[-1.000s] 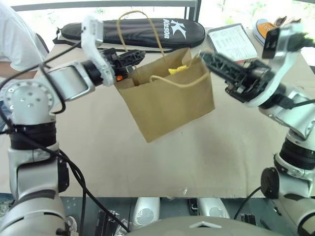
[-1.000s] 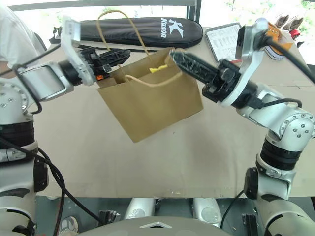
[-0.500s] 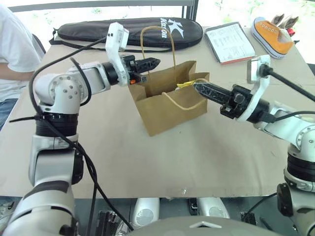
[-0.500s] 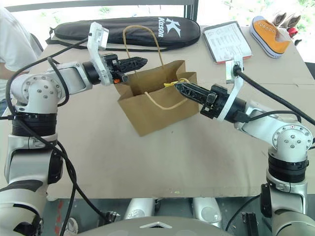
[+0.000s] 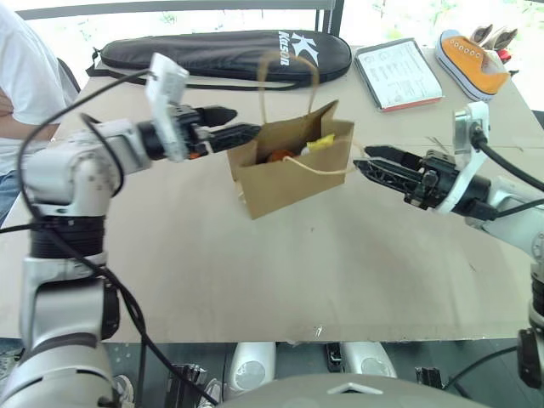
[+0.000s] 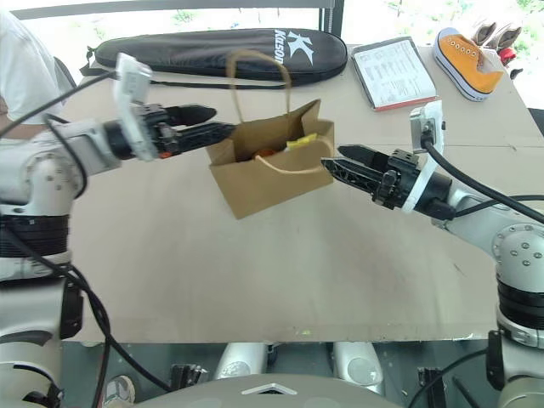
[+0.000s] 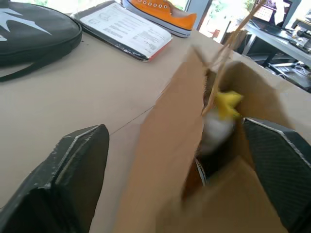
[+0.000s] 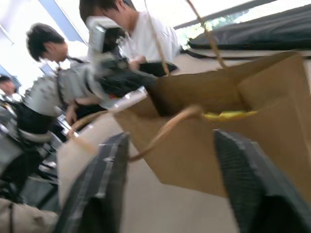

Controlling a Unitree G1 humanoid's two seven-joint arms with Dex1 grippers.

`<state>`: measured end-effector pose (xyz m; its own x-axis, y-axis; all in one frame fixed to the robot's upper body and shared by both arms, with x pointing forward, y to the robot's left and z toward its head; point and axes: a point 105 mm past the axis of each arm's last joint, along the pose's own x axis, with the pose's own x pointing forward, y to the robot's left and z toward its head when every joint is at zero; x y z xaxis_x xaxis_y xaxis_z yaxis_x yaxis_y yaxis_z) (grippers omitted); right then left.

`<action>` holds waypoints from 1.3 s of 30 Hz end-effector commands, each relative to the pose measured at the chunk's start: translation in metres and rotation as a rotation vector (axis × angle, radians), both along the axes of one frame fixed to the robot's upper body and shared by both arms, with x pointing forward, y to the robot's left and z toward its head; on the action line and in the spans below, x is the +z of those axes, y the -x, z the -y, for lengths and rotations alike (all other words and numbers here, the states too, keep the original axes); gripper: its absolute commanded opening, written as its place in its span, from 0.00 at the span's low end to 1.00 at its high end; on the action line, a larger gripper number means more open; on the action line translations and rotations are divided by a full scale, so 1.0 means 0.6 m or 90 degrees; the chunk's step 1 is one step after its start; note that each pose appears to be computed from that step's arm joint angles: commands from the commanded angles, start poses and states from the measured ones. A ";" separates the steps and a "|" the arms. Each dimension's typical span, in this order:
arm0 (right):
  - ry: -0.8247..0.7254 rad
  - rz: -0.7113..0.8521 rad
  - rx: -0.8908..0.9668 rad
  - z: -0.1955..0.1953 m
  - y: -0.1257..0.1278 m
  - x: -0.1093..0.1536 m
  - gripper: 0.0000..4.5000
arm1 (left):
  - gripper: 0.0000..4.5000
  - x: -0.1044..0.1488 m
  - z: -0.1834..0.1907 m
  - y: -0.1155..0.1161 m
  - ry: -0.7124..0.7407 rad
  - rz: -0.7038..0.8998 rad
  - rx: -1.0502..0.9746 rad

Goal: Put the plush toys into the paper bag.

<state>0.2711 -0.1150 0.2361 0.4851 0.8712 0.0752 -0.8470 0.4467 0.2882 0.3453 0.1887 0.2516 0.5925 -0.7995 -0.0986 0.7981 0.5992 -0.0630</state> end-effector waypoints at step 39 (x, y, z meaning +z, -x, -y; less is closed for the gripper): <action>0.160 0.220 0.086 -0.210 -0.075 -0.088 0.02 | 1.00 -0.068 0.003 0.062 -0.032 -0.022 -0.164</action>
